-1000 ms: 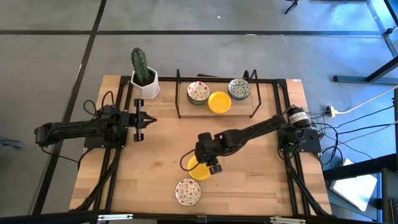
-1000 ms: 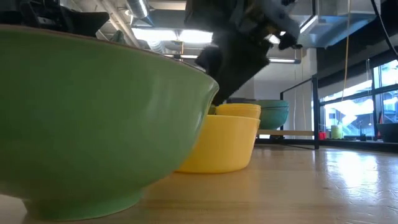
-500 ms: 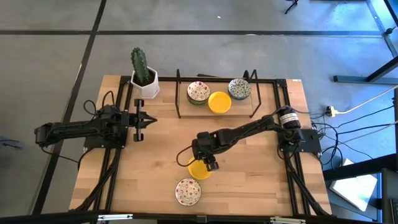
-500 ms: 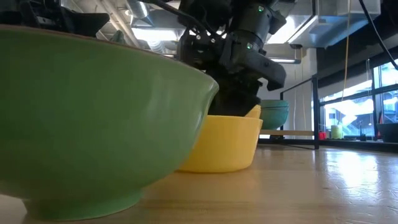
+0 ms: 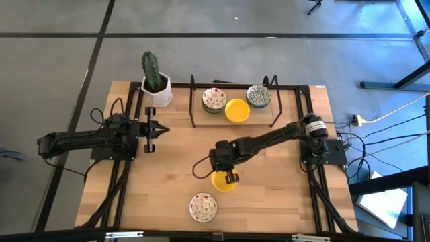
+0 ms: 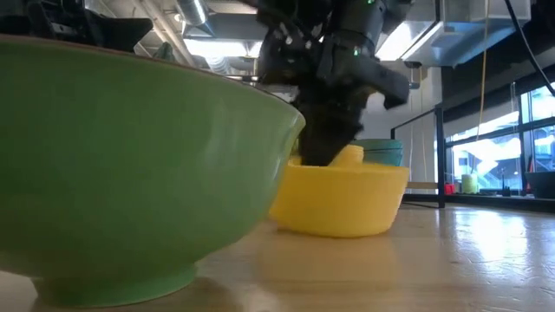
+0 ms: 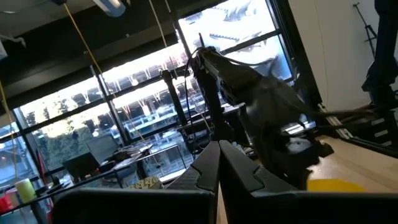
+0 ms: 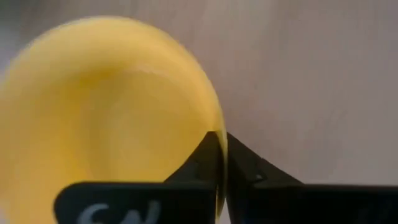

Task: Pick & Place Mini bowls
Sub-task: Stack the yellow bowl on top of the yellow bowl on the shelf

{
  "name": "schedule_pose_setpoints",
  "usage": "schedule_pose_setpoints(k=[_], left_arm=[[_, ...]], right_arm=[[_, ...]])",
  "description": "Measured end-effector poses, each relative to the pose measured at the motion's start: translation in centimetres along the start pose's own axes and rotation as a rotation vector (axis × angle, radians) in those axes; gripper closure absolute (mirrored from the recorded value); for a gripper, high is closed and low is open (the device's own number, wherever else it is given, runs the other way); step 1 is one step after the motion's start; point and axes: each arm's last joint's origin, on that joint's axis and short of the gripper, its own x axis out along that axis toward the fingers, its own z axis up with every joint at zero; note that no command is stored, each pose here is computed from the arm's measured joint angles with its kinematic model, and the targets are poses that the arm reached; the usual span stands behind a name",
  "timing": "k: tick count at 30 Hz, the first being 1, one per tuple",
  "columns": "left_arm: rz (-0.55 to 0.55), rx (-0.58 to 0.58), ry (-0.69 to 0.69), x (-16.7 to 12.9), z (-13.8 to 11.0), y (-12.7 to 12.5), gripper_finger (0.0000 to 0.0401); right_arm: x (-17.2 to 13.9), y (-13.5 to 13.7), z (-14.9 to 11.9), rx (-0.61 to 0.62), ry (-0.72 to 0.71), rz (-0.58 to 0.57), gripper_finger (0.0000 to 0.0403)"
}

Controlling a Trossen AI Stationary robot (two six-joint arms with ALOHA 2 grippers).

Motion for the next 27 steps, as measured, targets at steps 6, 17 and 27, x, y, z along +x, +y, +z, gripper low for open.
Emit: schedule_pose_setpoints(k=[6, 17, 27], left_arm=[[0.000, 0.000, 0.001, 0.0, 0.0, 0.0, 0.0397], [-0.002, -0.004, 0.013, 0.0, -0.1, 0.0, 0.0397], [-0.002, -0.005, 0.015, 0.0, -0.1, 0.0, 0.0397]], right_arm=[[-5.0, -1.4, 0.0, 0.005, -0.096, -0.046, 0.0397], [-14.3, -2.9, -7.1, 0.134, -0.469, -0.146, 0.0399], [-15.4, -2.4, -18.4, 0.306, -0.705, -0.195, 0.0399]])
